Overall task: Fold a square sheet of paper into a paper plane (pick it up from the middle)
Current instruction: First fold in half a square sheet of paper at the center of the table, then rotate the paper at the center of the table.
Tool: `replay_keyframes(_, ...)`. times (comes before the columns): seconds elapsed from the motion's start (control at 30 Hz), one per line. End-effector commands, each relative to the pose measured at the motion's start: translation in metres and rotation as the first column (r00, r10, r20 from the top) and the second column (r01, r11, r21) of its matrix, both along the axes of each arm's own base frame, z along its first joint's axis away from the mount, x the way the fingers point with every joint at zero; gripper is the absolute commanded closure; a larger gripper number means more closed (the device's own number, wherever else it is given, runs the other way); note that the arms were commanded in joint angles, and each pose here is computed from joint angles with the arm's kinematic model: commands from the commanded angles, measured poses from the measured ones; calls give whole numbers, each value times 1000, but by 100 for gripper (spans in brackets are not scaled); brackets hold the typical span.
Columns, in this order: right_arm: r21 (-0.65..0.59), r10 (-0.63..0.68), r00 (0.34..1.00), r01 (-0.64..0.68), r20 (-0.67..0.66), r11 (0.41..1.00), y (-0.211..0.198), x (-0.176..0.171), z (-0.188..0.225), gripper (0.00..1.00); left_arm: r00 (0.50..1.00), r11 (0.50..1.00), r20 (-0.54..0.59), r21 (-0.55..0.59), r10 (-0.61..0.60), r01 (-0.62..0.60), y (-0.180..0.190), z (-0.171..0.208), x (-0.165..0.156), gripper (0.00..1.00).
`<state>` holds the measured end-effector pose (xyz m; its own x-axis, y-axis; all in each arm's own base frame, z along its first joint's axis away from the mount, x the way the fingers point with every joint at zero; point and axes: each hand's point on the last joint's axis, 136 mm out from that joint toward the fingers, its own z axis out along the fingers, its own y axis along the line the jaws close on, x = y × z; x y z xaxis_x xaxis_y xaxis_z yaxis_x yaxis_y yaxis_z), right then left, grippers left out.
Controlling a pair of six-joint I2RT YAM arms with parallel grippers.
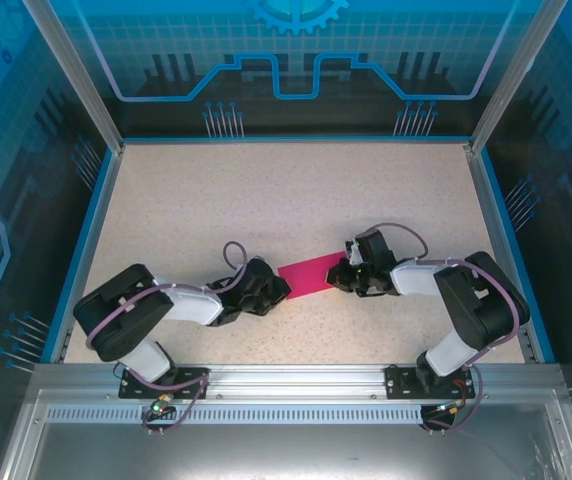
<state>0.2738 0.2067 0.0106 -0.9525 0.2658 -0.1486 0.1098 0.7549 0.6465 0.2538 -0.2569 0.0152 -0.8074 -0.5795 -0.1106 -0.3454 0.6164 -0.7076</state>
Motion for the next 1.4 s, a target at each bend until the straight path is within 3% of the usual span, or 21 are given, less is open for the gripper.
replay_keyframes(0.0,-218,-28,1000,25,-8,976,-37,1,-10,100,993,970,-117,243,19,10,58,-27,-19,73)
replay_keyframes(0.13,-236,92,994,-75,65,969,-7,11,26,99,999,969,-26,239,-48,52,58,34,8,53)
replay_keyframes(0.23,-268,161,982,-130,95,955,20,13,40,91,997,957,-3,281,-71,69,68,69,21,36)
replay_keyframes(0.4,-334,223,971,-182,89,925,60,20,40,77,994,940,-41,325,-97,105,81,92,34,21)
replay_keyframes(0.53,-370,260,964,-223,52,902,91,24,30,73,995,927,-74,364,-70,93,93,94,42,10)
replay_keyframes(0.8,-431,364,929,-355,-64,829,114,2,-5,78,994,942,-114,334,5,33,112,89,52,1)
replay_keyframes(0.9,-411,481,871,-476,-99,778,116,-27,-11,78,990,943,-138,329,-1,47,114,84,51,1)
replay_keyframes(1.03,-412,594,789,-599,-158,686,89,-69,-22,81,988,938,-153,338,-21,72,114,80,49,1)
replay_keyframes(1.1,-410,590,793,-593,-150,693,76,-69,-14,80,988,934,-154,347,-33,86,114,78,49,1)
replay_keyframes(1.17,-417,545,834,-529,-93,739,68,-54,4,74,986,931,-158,352,-45,98,114,75,50,1)
replay_keyframes(1.27,-405,382,924,-349,1,845,51,-22,33,63,984,931,-168,347,-60,116,112,72,49,1)
replay_keyframes(1.37,-439,194,981,-174,1,881,22,-2,34,56,981,940,-172,311,-91,142,104,70,48,1)
